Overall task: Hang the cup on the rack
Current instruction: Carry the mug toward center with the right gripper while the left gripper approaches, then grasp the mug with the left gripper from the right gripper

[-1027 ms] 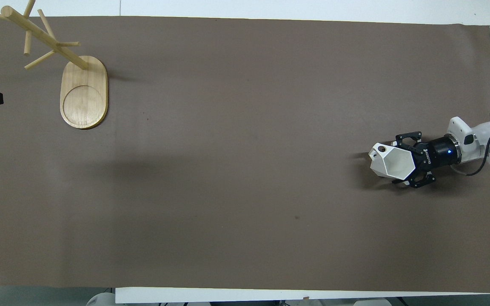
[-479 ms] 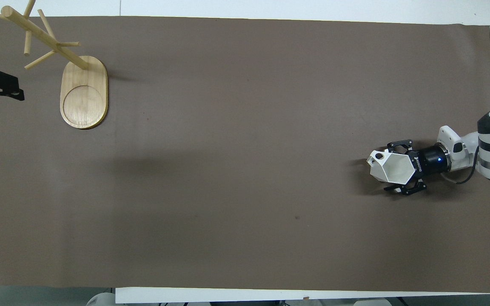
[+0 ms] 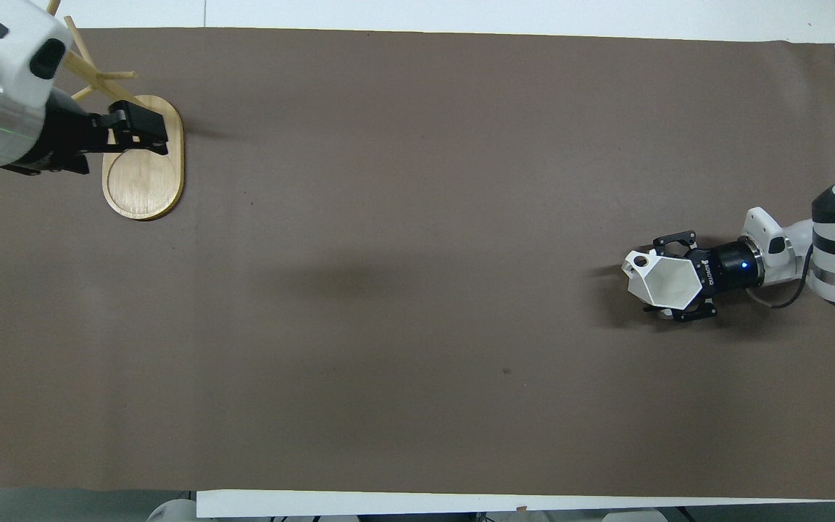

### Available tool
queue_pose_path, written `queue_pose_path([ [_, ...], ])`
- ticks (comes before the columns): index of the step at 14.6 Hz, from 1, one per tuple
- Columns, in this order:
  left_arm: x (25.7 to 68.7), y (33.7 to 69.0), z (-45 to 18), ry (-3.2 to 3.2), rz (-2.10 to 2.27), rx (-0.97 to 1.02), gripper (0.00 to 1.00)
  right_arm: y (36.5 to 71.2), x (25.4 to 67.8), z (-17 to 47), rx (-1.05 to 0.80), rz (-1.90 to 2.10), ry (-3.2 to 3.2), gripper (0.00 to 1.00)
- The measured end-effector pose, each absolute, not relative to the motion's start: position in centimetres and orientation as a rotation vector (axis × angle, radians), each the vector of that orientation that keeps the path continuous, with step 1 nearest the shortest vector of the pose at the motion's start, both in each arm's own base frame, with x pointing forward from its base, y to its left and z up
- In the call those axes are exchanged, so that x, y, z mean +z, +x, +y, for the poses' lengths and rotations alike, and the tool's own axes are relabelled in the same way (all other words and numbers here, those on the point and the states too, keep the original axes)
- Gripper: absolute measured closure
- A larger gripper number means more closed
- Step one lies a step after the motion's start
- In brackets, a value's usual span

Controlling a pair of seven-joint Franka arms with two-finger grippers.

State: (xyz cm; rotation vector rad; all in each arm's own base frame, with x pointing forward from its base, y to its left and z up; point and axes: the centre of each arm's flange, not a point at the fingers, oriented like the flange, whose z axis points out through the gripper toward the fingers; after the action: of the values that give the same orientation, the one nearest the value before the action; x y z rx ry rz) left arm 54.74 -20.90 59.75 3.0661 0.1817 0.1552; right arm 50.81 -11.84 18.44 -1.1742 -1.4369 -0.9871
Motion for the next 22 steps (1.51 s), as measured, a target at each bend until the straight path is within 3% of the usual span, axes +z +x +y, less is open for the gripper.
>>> queue_pose_path([
  [4, 58.2, 52.3, -29.6, 3.021, 0.2, 0.178, 0.0, 54.5, 21.6, -5.4, -1.006, -1.412, -1.231, 0.23],
  [11, 52.2, 49.9, -42.7, 2.917, 0.337, 0.108, 0.0, 57.4, 21.7, 7.3, -1.057, -1.304, -1.33, 0.23],
  [16, 48.6, 49.4, -48.0, 2.904, 0.369, 0.062, 0.0, 57.9, 22.6, 14.8, -1.078, -1.263, -1.384, 0.23],
  [22, 42.7, 49.6, -50.5, 2.933, 0.388, 0.0, 0.0, 58.2, 25.4, 18.1, -1.078, -1.238, -1.455, 0.23],
])
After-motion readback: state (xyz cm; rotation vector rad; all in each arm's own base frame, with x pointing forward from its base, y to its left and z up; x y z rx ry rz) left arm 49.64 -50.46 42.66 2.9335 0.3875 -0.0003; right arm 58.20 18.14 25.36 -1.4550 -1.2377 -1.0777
